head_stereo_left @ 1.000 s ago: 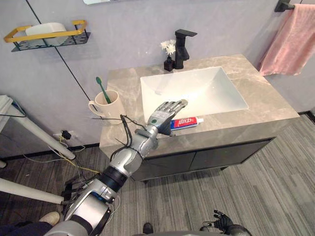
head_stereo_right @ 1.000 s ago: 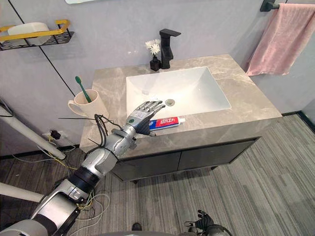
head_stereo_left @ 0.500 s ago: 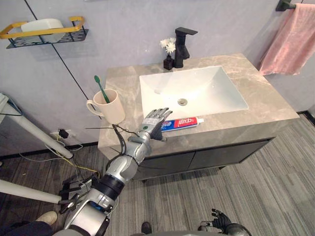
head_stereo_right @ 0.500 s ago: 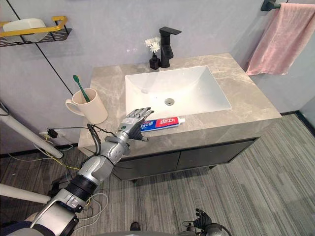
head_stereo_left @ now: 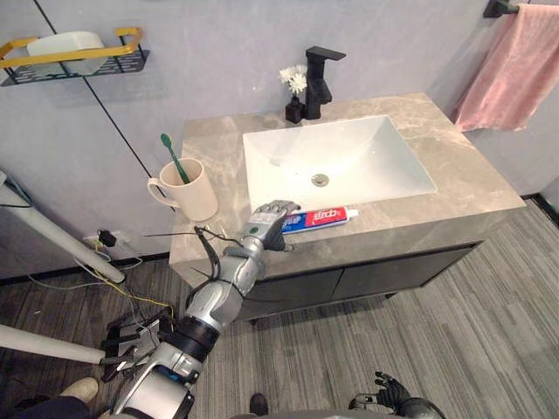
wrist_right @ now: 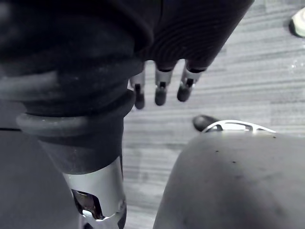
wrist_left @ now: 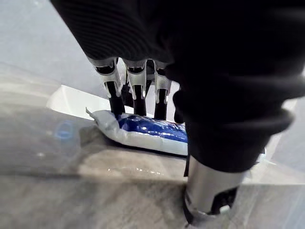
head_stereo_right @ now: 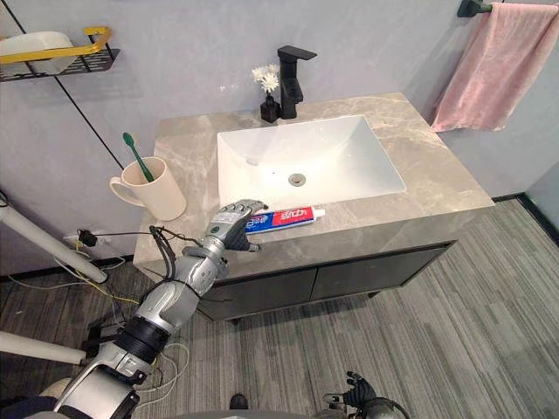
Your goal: Organize washtable
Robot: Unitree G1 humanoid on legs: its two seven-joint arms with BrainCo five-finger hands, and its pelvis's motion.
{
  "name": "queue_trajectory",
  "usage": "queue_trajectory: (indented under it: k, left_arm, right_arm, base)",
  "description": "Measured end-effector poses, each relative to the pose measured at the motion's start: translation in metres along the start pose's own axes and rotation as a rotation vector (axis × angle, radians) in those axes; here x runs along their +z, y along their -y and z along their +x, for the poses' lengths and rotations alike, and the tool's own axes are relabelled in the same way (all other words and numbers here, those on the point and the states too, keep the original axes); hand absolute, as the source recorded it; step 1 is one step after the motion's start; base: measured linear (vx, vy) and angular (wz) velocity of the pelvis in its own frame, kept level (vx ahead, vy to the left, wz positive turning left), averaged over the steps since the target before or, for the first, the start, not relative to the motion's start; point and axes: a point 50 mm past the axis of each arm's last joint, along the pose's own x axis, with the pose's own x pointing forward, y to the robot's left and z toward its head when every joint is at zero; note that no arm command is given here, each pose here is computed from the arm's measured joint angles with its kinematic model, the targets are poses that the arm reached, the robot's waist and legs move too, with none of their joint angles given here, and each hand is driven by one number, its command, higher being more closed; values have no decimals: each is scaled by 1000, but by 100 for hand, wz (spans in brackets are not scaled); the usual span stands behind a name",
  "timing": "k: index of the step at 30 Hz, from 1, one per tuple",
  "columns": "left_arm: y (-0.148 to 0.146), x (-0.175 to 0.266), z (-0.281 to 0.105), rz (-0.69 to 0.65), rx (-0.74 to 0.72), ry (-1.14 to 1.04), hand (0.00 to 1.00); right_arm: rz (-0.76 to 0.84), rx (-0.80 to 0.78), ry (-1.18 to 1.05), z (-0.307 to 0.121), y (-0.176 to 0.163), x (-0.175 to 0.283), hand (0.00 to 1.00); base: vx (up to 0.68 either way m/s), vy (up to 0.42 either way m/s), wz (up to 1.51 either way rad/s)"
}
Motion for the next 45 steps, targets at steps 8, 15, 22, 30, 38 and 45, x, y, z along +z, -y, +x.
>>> queue_trajectory:
  k: [8,15,22,30,38,45]
  left_arm:
    - [-2,2,1,-25,32,-3,100]
    - [3,-3,-2,-34,66,-20,100]
    - [0,-11,-2,-51,118,-67,100]
    - [-13,-19,-2,-92,201,-113,100]
    - [-42,5,-5,-157,345,19,100]
    - [-48,13,-16,-192,388,59,100]
  right_arm:
    - [-7,-8,3,-2,3,-3,0]
    - [-44,0,31,-2,1,0,0]
    - [-43,-3,44,-2,0,2,0]
    - [-41,-15,40,-3,0,0,0]
    - [-36,-16,47,-3,0,0,0]
    - [64,-19,159,-10,0,11,0]
  base:
    - [-27,-6,-9]
    - [0,0,0]
    - [0,0,0]
    - [0,0,0]
    - [0,0,0]
    - [-20,-2,-20]
